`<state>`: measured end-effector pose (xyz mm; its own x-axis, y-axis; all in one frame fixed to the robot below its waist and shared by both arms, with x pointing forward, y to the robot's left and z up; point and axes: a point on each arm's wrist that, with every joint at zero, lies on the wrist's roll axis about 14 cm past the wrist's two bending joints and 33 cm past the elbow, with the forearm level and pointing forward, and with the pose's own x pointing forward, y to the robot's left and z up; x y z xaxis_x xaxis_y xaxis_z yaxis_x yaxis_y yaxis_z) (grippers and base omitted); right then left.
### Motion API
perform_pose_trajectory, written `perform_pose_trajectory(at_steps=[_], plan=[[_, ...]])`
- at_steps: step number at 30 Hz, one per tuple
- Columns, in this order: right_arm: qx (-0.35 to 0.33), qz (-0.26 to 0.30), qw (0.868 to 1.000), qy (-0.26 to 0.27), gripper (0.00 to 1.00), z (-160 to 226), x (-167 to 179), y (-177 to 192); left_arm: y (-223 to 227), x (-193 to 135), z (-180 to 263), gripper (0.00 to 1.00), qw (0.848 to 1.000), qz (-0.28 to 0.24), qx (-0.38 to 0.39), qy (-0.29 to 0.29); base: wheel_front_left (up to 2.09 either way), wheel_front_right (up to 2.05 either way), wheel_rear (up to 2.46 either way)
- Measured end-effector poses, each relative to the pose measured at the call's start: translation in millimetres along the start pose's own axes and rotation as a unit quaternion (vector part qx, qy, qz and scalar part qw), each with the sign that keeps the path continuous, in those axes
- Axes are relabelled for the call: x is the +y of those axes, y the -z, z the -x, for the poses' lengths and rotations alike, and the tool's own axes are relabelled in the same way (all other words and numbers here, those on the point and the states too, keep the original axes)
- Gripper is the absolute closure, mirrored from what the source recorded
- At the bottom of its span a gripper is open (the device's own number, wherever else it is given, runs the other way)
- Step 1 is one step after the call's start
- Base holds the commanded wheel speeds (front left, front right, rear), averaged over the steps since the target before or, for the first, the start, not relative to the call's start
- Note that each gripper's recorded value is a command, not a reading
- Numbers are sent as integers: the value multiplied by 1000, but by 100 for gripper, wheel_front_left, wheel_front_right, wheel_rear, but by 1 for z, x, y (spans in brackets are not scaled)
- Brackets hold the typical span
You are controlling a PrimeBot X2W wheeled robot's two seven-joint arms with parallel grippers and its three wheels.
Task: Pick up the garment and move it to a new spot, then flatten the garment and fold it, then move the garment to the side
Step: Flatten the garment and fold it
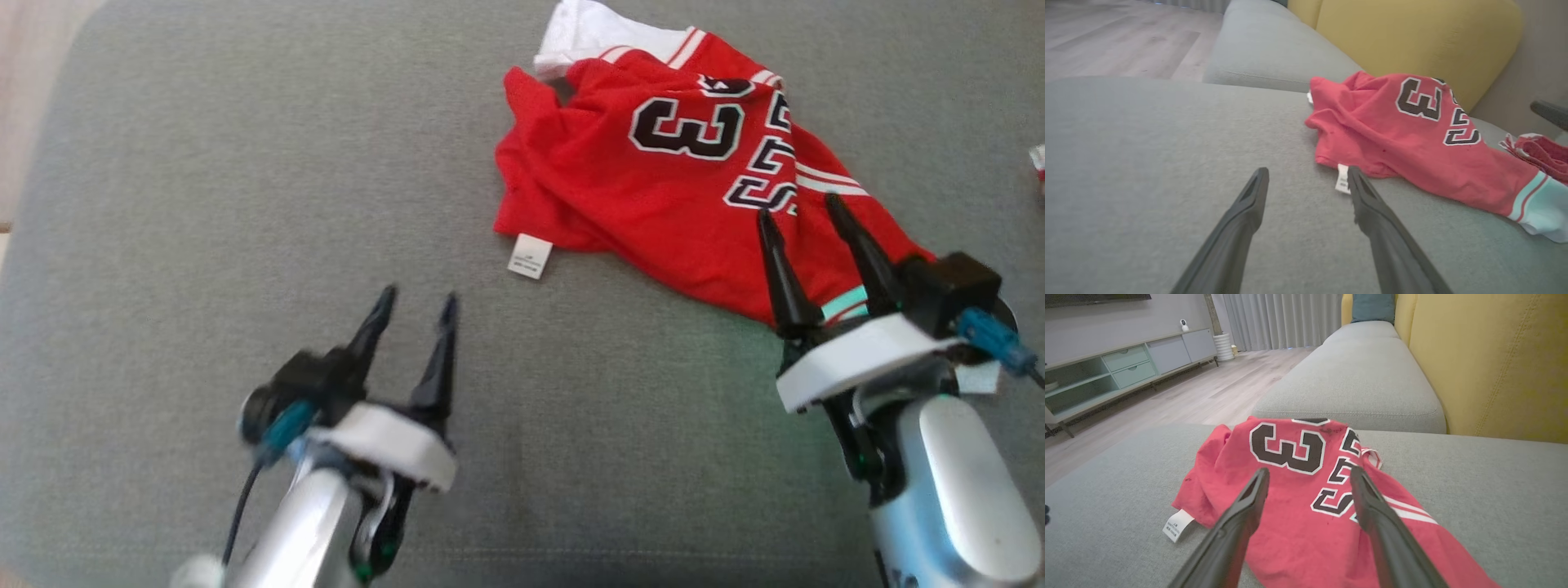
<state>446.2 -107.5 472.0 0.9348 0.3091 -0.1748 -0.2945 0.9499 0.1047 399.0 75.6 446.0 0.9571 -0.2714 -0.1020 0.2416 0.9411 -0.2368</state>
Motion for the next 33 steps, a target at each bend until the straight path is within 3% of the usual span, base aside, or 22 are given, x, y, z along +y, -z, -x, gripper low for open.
perform_pose_trajectory(at_steps=[7,20,21,22,33], plan=[[-36,-3,999,31,0,-2,-21,-17,16,-35,-48,0,997,-9,35,74,0,0,0],[-55,0,992,114,0,21,-76,-17,65,-35,-98,0,991,-13,111,70,0,0,0],[-57,0,991,121,0,23,-80,-16,71,-36,-101,69,990,-7,118,75,0,0,0],[-57,-1,991,123,0,24,-81,-16,71,-36,-103,100,990,-8,118,75,0,0,0],[-90,-7,988,122,0,22,-78,-33,16,-16,-99,100,998,-3,35,50,0,0,0]])
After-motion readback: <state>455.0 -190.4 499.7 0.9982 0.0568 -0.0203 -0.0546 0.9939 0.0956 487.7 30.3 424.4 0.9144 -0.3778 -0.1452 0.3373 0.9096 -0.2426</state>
